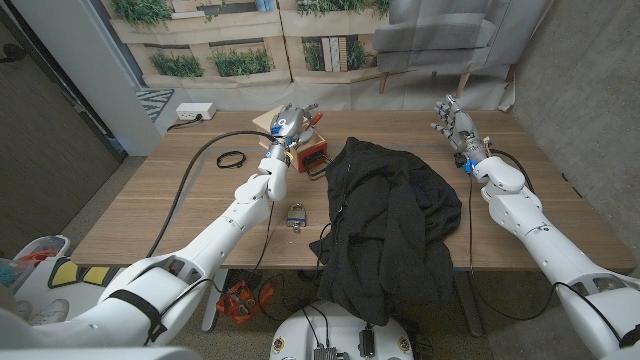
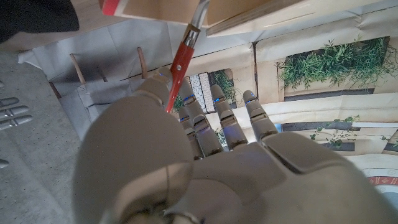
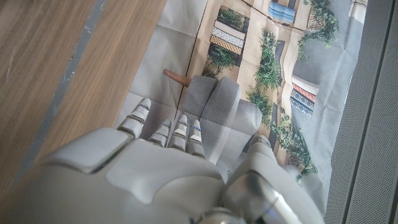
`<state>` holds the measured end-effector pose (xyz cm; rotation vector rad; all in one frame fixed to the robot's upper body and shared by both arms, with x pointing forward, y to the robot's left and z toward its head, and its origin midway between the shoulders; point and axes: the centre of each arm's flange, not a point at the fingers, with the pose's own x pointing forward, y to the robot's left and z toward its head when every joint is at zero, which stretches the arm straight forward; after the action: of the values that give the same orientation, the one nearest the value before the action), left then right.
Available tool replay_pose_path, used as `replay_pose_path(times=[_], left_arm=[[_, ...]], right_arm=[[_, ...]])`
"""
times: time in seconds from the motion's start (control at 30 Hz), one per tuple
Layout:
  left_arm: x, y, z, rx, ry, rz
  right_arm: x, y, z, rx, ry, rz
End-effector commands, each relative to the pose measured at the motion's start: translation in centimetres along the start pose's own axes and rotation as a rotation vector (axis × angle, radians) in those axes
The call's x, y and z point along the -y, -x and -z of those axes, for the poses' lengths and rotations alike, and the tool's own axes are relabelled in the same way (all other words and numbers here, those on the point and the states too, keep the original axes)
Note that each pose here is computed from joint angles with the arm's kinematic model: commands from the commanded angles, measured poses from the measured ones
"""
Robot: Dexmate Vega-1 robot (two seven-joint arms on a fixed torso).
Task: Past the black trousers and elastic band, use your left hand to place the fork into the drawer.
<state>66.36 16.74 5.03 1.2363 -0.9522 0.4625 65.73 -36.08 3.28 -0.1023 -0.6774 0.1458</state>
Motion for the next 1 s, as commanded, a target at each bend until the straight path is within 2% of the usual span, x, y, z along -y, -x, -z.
replay_pose_path(times=[0.03, 0.33, 0.63, 1.0], left_arm=[[0.4, 0.27, 0.14, 0.024, -0.03, 0.016], [0.68, 0.62, 0.12, 0.032, -0.06, 0.037], [1.0, 0.72, 0.14, 0.065, -0.1, 0.053], [1.4, 0.73, 0.06, 0.062, -0.141, 0.058]], right_arm=[[-0.25, -0.06, -0.02, 0.0, 0.003, -0.002], [-0.39, -0.04, -0.17, 0.001, 0.002, -0.001], [-0.53, -0.08, -0.32, 0.005, 0.006, -0.005], [-0.34, 0.01, -0.34, 0.001, 0.007, -0.005]])
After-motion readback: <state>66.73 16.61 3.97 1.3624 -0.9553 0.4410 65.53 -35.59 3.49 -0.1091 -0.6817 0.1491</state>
